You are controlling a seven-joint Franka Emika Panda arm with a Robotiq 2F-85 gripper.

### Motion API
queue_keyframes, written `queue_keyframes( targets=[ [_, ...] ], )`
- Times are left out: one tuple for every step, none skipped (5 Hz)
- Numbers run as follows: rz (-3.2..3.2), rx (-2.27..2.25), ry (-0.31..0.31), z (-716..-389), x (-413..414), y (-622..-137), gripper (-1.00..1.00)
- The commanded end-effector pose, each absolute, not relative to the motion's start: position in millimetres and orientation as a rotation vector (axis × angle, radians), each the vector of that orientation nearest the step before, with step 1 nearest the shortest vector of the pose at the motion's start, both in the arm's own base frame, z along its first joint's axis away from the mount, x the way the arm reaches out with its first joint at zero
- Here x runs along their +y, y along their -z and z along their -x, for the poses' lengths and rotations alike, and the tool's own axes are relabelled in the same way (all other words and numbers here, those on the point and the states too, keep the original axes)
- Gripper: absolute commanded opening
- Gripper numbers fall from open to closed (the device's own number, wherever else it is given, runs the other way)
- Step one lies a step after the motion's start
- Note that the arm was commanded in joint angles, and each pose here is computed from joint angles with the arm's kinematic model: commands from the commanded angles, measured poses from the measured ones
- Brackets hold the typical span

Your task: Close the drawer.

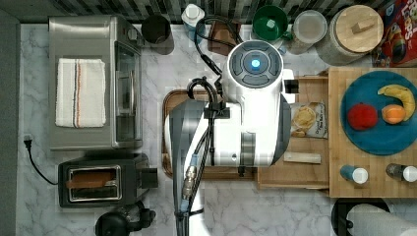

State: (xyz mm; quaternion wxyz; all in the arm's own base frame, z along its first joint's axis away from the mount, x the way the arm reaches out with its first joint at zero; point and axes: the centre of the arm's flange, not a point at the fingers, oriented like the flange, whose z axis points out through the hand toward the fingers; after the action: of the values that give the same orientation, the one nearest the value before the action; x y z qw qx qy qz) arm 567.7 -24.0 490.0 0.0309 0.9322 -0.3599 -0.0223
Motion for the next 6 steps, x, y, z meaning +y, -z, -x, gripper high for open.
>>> queue_keyframes(
  targets=[
    [-2.88, -1.089, 0.07, -568, -24, -489, -1.0],
    [-2.928, -1.013, 0.156, -571, -34, -486, 1.0],
    [-2.997, -0.808, 0.161, -565, -28, -475, 1.0],
    [-3.064, -0.601, 0.154, -560, -2, -467, 1.0],
    [-3.076, -0.423, 0.133, -552, 28, -460, 1.0],
    [-3.106, -0.29, 0.103, -542, 45, -447, -1.0]
  ],
)
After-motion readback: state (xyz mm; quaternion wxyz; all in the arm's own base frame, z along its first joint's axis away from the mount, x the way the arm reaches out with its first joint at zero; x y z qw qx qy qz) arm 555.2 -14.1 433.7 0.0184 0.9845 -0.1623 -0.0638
